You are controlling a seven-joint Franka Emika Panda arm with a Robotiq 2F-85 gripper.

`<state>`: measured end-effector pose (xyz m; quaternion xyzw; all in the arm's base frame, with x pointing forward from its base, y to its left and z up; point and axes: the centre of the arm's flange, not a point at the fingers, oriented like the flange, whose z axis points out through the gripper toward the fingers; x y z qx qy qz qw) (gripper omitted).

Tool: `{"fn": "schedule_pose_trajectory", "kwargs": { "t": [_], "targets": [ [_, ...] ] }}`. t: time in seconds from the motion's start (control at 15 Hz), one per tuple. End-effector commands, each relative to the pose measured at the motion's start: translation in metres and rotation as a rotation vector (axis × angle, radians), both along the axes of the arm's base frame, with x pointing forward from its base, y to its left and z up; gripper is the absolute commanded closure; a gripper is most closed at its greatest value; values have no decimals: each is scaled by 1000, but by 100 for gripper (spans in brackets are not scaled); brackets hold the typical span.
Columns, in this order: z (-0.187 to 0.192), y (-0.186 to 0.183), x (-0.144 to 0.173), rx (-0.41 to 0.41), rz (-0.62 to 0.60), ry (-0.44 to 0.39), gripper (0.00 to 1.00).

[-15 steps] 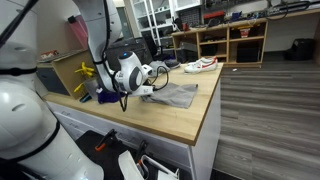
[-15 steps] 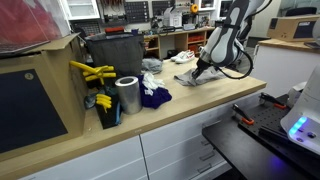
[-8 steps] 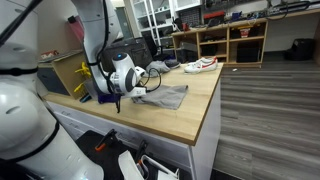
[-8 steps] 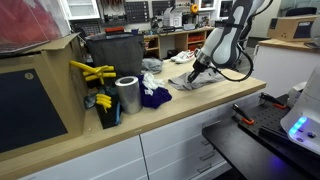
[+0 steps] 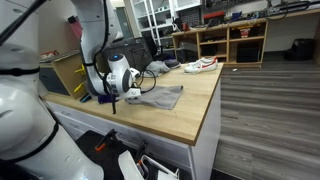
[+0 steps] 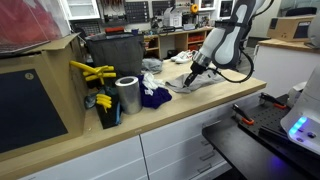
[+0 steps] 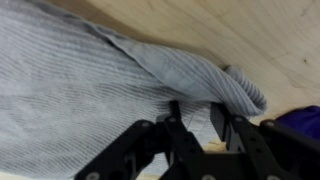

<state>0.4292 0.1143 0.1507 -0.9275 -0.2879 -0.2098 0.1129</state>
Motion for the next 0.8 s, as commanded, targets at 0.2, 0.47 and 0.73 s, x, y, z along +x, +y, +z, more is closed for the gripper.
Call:
{"fn": "schedule_pose_trajectory", "kwargs": {
  "t": [0.2,0.47,0.73],
  "targets": [
    [18,11,-5,-26,14,74,6],
    [30,18,0,-32,17,72,0],
    [46,24,7,-42,12,53,0]
  ]
}}
